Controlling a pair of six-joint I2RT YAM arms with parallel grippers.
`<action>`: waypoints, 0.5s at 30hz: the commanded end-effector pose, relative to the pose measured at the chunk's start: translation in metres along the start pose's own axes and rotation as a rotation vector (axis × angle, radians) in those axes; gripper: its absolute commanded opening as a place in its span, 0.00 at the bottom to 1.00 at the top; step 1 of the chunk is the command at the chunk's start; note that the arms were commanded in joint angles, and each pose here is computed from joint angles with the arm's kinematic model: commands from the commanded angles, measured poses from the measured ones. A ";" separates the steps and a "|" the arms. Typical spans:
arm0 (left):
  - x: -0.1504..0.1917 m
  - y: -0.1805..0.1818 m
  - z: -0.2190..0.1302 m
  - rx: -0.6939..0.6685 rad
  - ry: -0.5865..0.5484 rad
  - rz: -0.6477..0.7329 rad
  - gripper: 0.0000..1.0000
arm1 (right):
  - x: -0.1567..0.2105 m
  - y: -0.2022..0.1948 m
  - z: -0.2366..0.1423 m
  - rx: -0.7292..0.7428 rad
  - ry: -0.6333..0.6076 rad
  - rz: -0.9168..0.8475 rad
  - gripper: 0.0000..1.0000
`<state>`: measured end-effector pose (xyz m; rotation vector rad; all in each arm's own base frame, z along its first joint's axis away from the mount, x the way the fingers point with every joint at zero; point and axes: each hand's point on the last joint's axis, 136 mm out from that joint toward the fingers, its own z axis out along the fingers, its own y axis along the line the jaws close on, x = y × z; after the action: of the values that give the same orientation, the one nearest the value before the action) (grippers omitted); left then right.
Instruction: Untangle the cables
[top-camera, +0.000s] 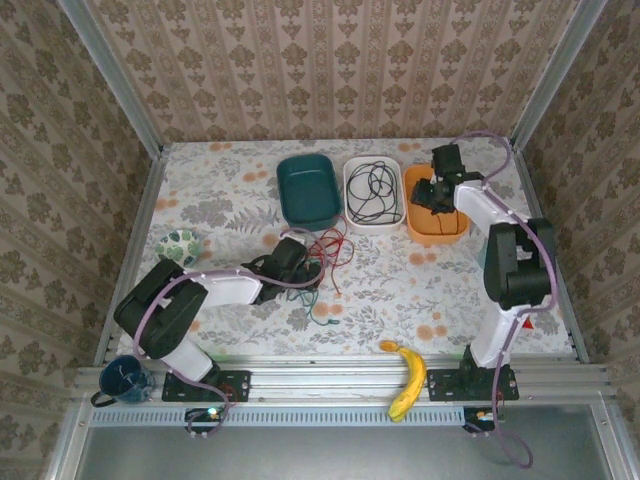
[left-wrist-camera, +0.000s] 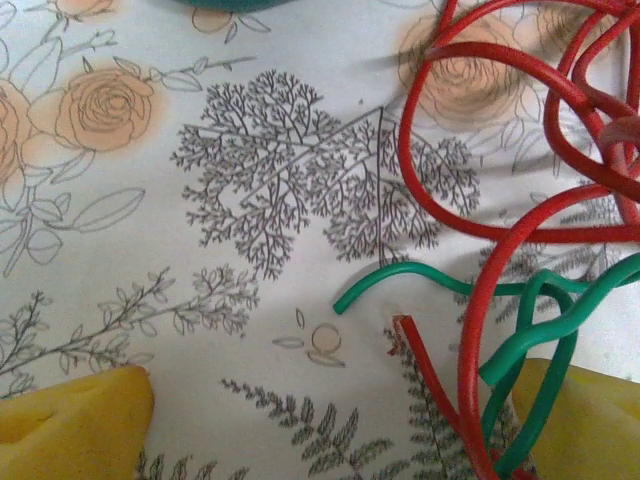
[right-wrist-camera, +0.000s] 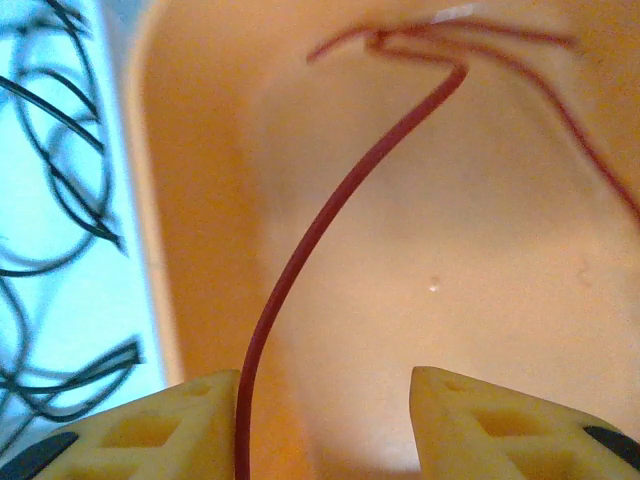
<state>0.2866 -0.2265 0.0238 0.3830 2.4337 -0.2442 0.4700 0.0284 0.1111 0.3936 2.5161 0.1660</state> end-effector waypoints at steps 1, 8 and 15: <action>0.014 -0.001 -0.007 0.023 0.037 0.039 0.94 | -0.029 0.007 -0.041 -0.017 -0.141 0.000 0.49; 0.009 -0.008 -0.009 0.063 0.023 0.046 0.93 | -0.029 0.007 -0.055 0.000 -0.161 -0.046 0.50; 0.009 -0.008 -0.008 0.057 0.025 0.040 0.93 | 0.001 0.030 -0.039 -0.108 -0.063 -0.071 0.47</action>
<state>0.2770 -0.2260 0.0243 0.4274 2.4394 -0.2775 0.4620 0.0382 0.1689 0.3118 2.3747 0.1958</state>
